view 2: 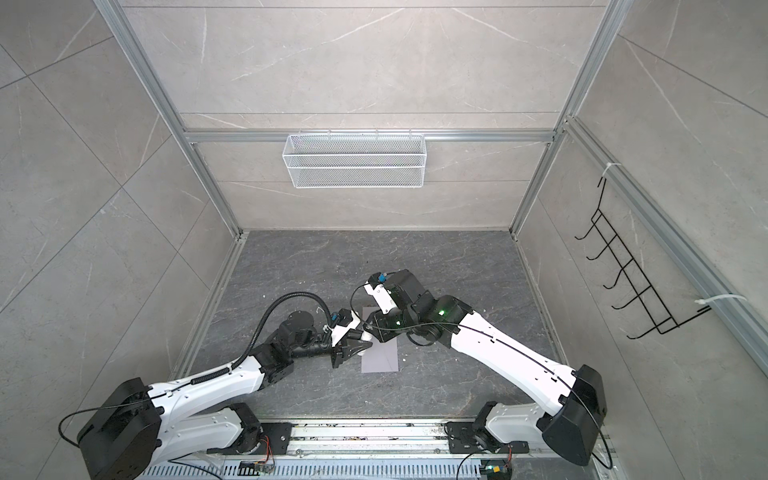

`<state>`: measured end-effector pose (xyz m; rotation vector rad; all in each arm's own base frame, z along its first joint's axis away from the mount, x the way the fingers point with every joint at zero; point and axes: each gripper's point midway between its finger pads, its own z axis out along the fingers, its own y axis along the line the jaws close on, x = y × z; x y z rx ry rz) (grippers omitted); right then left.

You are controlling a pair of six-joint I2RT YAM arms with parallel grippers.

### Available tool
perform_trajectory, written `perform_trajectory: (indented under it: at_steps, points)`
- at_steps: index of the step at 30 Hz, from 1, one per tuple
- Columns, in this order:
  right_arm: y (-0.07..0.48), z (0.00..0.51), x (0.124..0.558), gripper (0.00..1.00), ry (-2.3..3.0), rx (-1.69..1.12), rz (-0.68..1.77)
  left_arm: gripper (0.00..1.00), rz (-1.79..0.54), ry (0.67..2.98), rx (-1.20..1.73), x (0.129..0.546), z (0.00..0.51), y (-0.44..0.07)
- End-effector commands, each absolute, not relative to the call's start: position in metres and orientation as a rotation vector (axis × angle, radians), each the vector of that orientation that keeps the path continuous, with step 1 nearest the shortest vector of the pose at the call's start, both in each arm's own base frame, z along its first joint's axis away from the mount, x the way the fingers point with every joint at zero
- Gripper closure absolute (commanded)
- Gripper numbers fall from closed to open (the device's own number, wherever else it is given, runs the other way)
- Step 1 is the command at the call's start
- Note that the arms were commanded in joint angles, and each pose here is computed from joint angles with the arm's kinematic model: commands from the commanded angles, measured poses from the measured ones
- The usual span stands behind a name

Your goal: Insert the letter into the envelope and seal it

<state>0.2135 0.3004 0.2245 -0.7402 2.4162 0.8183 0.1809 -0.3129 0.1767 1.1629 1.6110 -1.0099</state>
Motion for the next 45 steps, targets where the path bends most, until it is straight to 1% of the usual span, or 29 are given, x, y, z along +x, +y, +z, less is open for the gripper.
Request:
perform_trajectory:
  at_steps: [1,5,13,16,21,27,36,45]
  points:
    - [0.303,0.208,0.197,0.74,2.478,-0.840,0.788,1.00,-1.030,1.401,1.114,0.188,0.238,-0.324]
    - [0.306,0.205,0.193,0.75,2.481,-0.863,0.785,1.00,-1.031,1.398,1.108,0.188,0.238,-0.325]
    - [0.311,0.209,0.185,0.75,2.470,-0.856,0.861,1.00,-1.019,1.393,1.096,0.190,0.240,-0.323]
    - [0.307,0.205,0.188,0.75,2.490,-0.838,0.822,1.00,-1.016,1.391,1.093,0.190,0.240,-0.322]
    - [0.294,0.202,0.202,0.73,2.515,-0.780,0.677,1.00,-1.009,1.384,1.094,0.189,0.241,-0.321]
    - [0.292,0.199,0.207,0.73,2.531,-0.777,0.619,1.00,-1.007,1.374,1.092,0.189,0.244,-0.321]
    - [0.294,0.205,0.206,0.69,2.524,-0.776,0.640,1.00,-1.001,1.358,1.083,0.191,0.249,-0.322]
    - [0.297,0.204,0.202,0.70,2.542,-0.782,0.673,1.00,-0.990,1.346,1.076,0.191,0.251,-0.320]
